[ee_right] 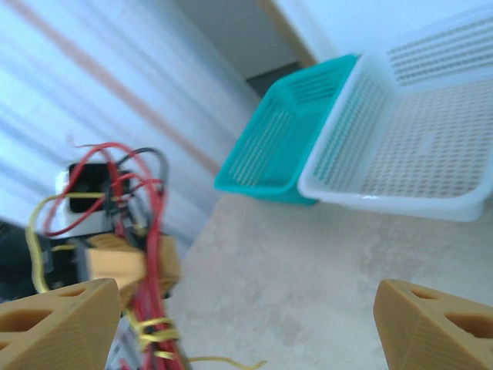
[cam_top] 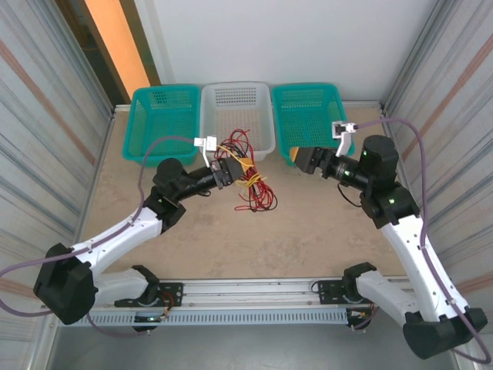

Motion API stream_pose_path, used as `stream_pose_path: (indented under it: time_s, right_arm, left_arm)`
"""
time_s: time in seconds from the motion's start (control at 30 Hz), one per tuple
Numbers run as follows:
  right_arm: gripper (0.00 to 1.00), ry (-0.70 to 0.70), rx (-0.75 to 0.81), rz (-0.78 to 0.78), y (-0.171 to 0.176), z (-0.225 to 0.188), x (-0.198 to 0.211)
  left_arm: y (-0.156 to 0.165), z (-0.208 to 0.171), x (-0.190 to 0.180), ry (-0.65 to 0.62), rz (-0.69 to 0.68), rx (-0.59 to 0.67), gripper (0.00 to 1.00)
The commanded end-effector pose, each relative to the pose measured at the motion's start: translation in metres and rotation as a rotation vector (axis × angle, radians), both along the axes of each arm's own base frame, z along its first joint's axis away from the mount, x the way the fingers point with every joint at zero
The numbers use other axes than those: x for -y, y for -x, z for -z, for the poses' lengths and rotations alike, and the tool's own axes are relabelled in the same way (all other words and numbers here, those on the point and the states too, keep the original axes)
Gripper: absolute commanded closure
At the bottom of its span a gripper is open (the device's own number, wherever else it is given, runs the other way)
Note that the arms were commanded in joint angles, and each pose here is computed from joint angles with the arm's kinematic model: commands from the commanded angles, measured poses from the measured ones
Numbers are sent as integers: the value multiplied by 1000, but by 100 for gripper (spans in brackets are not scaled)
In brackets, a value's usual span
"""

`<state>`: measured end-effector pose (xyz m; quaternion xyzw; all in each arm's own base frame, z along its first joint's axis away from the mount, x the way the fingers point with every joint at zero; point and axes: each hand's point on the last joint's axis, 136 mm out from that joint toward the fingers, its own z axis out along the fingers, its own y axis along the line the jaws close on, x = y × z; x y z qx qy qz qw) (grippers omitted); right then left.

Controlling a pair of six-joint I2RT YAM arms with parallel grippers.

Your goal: Untangle the cables

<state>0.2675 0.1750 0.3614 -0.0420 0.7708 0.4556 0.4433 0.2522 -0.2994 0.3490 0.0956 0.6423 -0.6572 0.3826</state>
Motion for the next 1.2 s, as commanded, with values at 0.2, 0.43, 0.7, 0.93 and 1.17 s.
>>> stream_pose_path:
  time_s: [0.2,0.43,0.7,0.93,1.17]
  right_arm:
    - [40,-105,-206,-98,-11,55,-54]
    - [48,-140,-168,-208,13,43,-93]
    - [63,-125,-236,-235,16,67,-106]
    - [62,-114,-275,-244,17,81,-112]
    - [60,-125,-269,-285,29,78,-118]
  left_arm:
    - [5,-58,-27,202,-79,69,100]
    - [6,-58,-31,209,-88,68,100]
    - [8,-62,-33,218,-86,83,100]
    - [8,-65,-37,226,-98,92,100]
    - [8,-67,-38,223,-99,104,100]
